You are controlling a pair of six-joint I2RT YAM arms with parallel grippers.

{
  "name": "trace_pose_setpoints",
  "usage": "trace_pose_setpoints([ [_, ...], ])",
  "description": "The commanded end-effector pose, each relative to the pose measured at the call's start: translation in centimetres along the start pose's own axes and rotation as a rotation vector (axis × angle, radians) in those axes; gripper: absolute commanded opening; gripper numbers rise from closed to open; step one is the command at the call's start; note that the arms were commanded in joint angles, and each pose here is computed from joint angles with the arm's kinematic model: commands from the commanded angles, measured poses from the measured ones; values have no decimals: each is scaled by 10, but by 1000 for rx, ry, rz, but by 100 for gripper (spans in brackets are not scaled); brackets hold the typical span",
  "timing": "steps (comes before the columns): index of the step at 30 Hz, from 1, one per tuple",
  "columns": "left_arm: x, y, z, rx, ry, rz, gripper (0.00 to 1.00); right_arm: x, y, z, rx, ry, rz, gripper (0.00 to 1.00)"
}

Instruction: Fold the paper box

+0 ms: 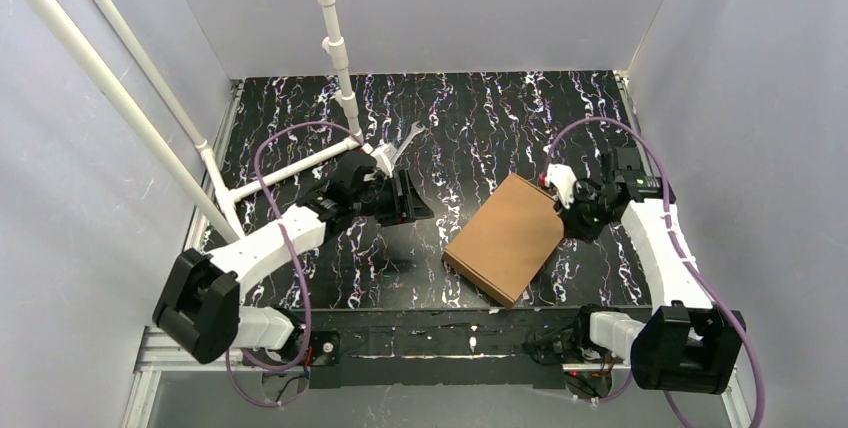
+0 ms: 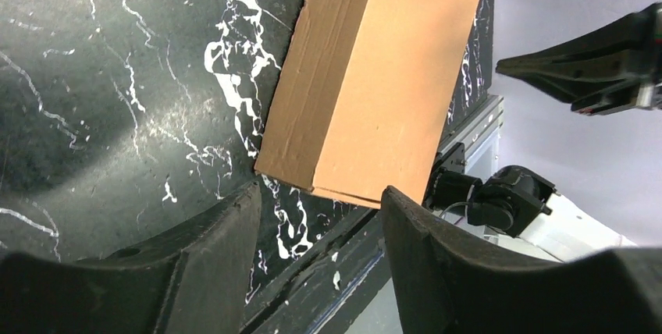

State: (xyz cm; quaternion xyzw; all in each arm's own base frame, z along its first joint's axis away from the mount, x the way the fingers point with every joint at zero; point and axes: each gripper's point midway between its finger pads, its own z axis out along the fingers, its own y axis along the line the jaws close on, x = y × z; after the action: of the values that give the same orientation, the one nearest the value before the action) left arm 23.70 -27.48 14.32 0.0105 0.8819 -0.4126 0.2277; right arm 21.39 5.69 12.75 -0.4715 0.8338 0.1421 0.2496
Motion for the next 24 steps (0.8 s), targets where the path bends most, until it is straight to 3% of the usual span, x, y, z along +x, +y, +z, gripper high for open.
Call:
trace_pose_setpoints([
  [1,-10,-7,15,-22,14,63,55,62,2,0,35,195,1,5],
  [5,-9,13,41,-90,68,55,53,88,-2,30,27,235,-8,2],
  [8,-3,25,60,-118,116,32,51,74,-18,55,41,155,62,1],
  [12,4,40,75,-160,142,-7,50,-8,-52,77,116,-122,136,1],
  [17,-8,38,65,-206,102,5,51,-121,-54,82,47,-386,173,4],
  [19,-17,36,50,-242,62,41,51,-131,-67,84,83,-366,236,4],
  [22,-25,34,23,-292,19,92,52,-107,-89,76,196,-251,255,6],
  [24,-27,32,5,-314,-8,122,53,-95,-100,52,243,-272,259,7],
])
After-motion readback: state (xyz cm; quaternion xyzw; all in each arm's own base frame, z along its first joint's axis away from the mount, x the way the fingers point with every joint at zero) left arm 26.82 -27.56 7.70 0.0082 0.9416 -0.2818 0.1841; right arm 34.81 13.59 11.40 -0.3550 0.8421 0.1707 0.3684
